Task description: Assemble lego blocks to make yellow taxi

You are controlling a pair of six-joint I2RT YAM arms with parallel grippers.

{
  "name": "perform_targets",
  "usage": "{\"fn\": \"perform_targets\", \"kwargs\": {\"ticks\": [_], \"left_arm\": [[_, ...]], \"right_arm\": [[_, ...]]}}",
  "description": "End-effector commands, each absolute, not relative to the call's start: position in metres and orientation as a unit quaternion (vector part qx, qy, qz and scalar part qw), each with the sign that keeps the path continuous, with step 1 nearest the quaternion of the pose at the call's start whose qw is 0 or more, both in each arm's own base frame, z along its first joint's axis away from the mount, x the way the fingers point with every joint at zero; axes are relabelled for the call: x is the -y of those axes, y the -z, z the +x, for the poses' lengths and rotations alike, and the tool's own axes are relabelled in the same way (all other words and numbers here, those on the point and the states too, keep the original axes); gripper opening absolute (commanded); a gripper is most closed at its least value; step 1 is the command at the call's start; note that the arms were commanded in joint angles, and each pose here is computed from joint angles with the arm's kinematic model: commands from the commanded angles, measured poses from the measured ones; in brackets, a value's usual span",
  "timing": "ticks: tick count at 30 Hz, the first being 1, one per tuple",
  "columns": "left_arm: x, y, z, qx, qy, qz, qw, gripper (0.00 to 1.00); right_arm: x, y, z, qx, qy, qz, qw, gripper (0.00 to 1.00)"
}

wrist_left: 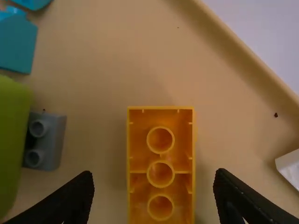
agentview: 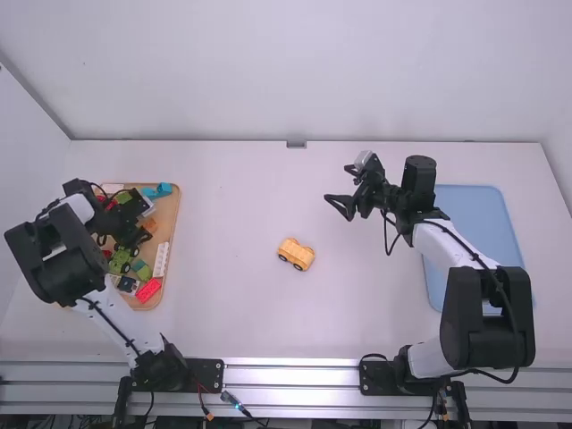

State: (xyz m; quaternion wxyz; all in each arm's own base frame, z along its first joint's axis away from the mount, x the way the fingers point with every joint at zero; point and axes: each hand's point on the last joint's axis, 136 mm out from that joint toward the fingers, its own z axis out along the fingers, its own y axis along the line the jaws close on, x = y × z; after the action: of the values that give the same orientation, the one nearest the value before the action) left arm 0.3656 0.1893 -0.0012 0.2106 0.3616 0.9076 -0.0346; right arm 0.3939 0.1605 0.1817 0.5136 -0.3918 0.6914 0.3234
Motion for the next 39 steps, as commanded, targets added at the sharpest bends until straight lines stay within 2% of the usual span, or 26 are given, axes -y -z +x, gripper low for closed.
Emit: {"fn": "perform_targets", "kwargs": {"ticks": [1, 3, 5, 14, 19, 21, 32, 36, 37, 39], "left_arm": [[-0.183, 0.015, 0.358, -0.906, 0.051, 0.366, 0.204, 0.66], [-0.184, 0.017, 0.356, -0.908, 0.048, 0.364, 0.205, 0.63], [-0.184, 0.019, 0.355, -0.908, 0.048, 0.363, 0.205, 0.55], [-0.184, 0.02, 0.356, -0.908, 0.046, 0.362, 0.207, 0.45], [-0.184, 0.02, 0.356, -0.908, 0.046, 0.363, 0.207, 0.37], [-0.181, 0.02, 0.356, -0.907, 0.048, 0.365, 0.206, 0.3], [-0.182, 0.015, 0.359, -0.914, 0.049, 0.343, 0.21, 0.22], [-0.179, 0.0, 0.366, -0.917, 0.049, 0.325, 0.225, 0.21], [-0.177, -0.005, 0.368, -0.916, 0.052, 0.324, 0.229, 0.22], [-0.172, -0.016, 0.369, -0.913, 0.065, 0.325, 0.238, 0.33]], "right_arm": [[-0.162, -0.199, 0.396, -0.677, -0.322, -0.399, 0.528, 0.99], [-0.162, -0.2, 0.396, -0.677, -0.322, -0.399, 0.528, 0.99], [-0.162, -0.201, 0.397, -0.68, -0.326, -0.392, 0.527, 0.99], [-0.162, -0.201, 0.397, -0.68, -0.327, -0.392, 0.527, 0.99], [-0.162, -0.201, 0.397, -0.68, -0.327, -0.391, 0.527, 0.99], [-0.162, -0.201, 0.396, -0.68, -0.327, -0.392, 0.527, 0.99], [-0.162, -0.2, 0.396, -0.682, -0.328, -0.391, 0.524, 0.99], [-0.162, -0.2, 0.396, -0.682, -0.328, -0.391, 0.525, 0.99], [-0.162, -0.2, 0.396, -0.681, -0.328, -0.391, 0.525, 0.99], [-0.162, -0.2, 0.396, -0.682, -0.328, -0.391, 0.524, 0.99]]}}
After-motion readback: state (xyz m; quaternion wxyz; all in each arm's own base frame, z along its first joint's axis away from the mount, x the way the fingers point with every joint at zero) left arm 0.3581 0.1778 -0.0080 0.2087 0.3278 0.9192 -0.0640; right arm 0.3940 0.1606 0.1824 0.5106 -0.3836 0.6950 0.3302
